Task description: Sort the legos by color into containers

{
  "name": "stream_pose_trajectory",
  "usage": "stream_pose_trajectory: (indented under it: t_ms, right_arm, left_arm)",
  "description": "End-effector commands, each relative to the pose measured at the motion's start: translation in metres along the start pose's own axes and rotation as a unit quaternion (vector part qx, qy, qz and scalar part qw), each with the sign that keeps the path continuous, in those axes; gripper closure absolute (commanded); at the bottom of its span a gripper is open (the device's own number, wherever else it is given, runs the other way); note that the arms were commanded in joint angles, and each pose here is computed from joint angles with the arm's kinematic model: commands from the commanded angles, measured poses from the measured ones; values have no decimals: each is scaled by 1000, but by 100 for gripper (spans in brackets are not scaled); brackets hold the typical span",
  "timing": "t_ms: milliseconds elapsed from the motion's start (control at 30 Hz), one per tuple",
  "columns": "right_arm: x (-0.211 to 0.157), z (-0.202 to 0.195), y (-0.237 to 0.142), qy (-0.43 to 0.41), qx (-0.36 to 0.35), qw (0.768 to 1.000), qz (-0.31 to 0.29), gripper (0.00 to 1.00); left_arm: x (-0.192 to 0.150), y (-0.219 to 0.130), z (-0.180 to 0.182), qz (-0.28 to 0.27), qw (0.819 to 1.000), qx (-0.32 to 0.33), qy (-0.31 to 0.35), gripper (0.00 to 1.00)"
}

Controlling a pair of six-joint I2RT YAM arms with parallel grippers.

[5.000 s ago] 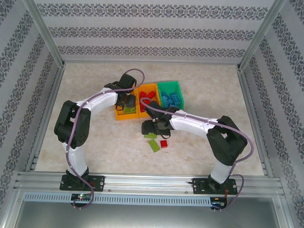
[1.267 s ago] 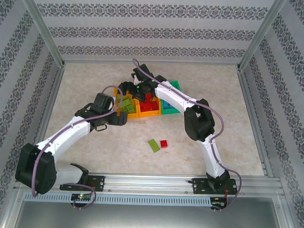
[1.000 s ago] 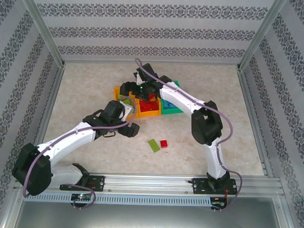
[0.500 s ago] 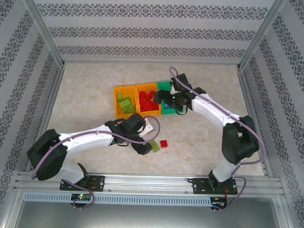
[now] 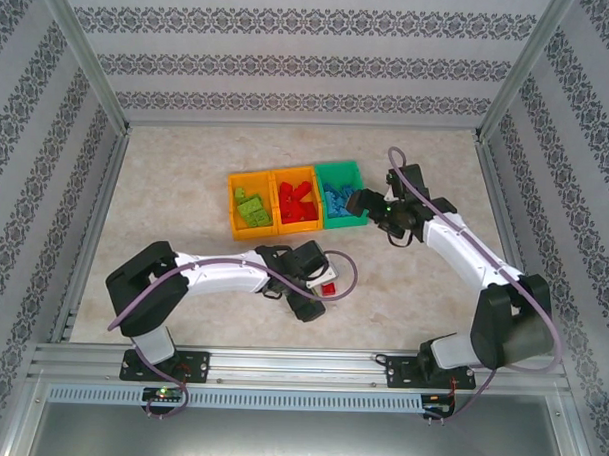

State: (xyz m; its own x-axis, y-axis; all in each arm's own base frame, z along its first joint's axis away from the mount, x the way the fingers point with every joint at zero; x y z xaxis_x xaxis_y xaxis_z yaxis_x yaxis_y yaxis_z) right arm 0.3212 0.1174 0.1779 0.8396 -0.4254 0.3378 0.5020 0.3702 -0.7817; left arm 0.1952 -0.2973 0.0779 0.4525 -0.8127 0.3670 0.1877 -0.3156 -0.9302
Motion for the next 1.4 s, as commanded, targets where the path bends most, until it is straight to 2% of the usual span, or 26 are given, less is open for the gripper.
stream_pose_trajectory:
  t_ms: [0, 300, 500, 633, 800, 1067, 1367]
  right_arm:
    - [2, -9, -7, 3, -3, 1000, -17, 4]
    - [-3, -20, -10, 11, -8, 1000, -18, 3]
    - [-5, -29, -11, 20, -13, 1000, -19, 3]
    - [-5, -31, -13, 24, -12, 999, -22, 3]
    - [-5, -33, -15, 27, -11, 999, -23, 3]
    - [-12, -30, -17, -4, -37, 999, -30, 5]
    - [-35, -30, -7, -39, -81, 996, -15, 6]
  left_arm:
    - [1, 2, -3, 21, 1000, 9, 17, 1]
    - [1, 20, -1, 51, 998, 11, 26, 10]
    - [-7, 21, 4, 69, 996, 34, 34, 27]
    - [-13, 23, 6, 78, 995, 39, 37, 29]
    - [-17, 23, 9, 84, 994, 53, 37, 42]
    - [-14, 10, 27, 66, 995, 80, 8, 43]
    - [-3, -38, 68, 14, 990, 135, -51, 43]
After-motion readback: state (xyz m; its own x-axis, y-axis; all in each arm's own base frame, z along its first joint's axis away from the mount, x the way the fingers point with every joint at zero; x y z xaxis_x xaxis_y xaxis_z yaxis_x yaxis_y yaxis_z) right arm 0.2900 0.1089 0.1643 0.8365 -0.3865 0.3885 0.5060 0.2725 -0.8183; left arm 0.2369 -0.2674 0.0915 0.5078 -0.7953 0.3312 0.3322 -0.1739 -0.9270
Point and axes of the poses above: each hand's point on the last joint's axis, 136 mm out from that joint toward the fingers, its own y axis out along the fingers, its own z axis along the line the jaws close on, x = y × z, the point moved 5 cm from there along -y, back along the fingers, and after that the axes turned 2 degrees about y, right-handed, at the moved point
